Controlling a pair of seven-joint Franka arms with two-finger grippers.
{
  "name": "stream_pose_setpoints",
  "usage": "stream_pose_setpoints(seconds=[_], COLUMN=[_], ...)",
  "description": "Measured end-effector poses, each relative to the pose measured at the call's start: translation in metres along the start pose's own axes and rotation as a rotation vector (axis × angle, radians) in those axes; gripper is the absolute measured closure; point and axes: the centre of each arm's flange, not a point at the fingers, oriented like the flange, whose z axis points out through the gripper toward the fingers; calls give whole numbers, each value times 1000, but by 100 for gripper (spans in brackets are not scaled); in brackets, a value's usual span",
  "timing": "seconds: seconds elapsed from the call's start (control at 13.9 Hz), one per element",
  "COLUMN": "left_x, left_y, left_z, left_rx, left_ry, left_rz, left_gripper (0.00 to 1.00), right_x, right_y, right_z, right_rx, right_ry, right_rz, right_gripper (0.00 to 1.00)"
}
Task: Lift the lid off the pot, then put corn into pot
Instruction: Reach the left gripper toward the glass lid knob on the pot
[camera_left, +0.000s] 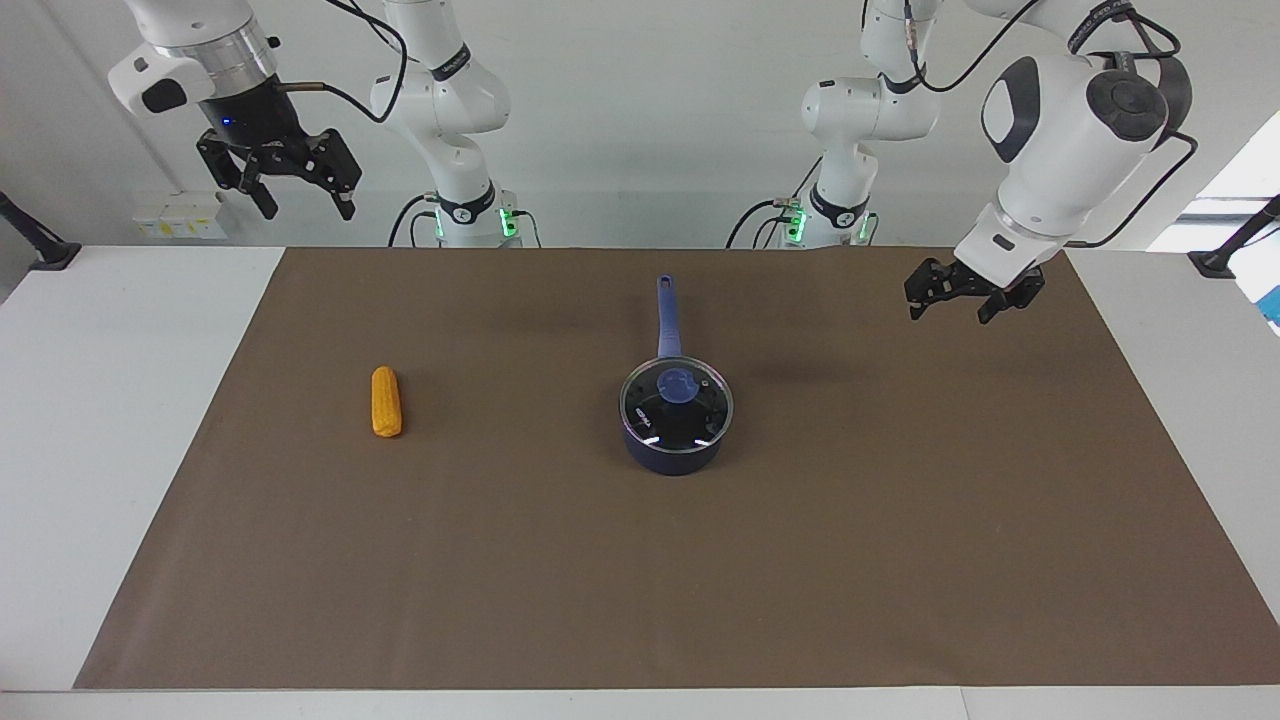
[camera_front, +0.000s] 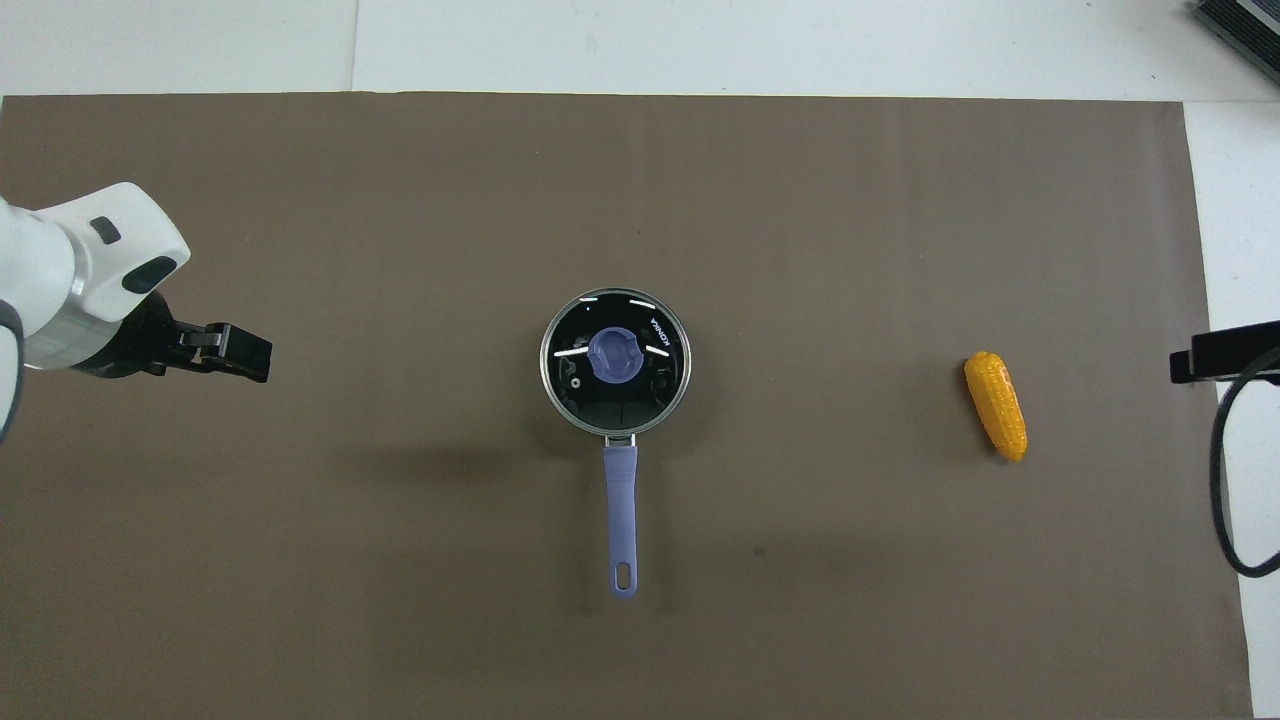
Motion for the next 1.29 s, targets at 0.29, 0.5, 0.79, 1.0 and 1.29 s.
stream_pose_setpoints(seconds=[0.29,0.5,0.79,1.0,1.29], left_x=[3,3,-5,-7,-7], left_y=[52,90,151,185,234], left_z=[12,17,25,39,64], left_rx=[5,3,1,2,-5], left_ry=[32,58,69,66,79], left_rz=[-21,-36,-75,-108,-143], left_gripper=[0,0,0,0,0], right_x=[0,0,0,0,0], right_y=[0,0,0,0,0], right_z=[0,0,0,0,0], right_rx=[0,0,0,0,0], right_ry=[0,0,0,0,0], right_rz=[0,0,0,0,0], right_gripper=[0,0,0,0,0])
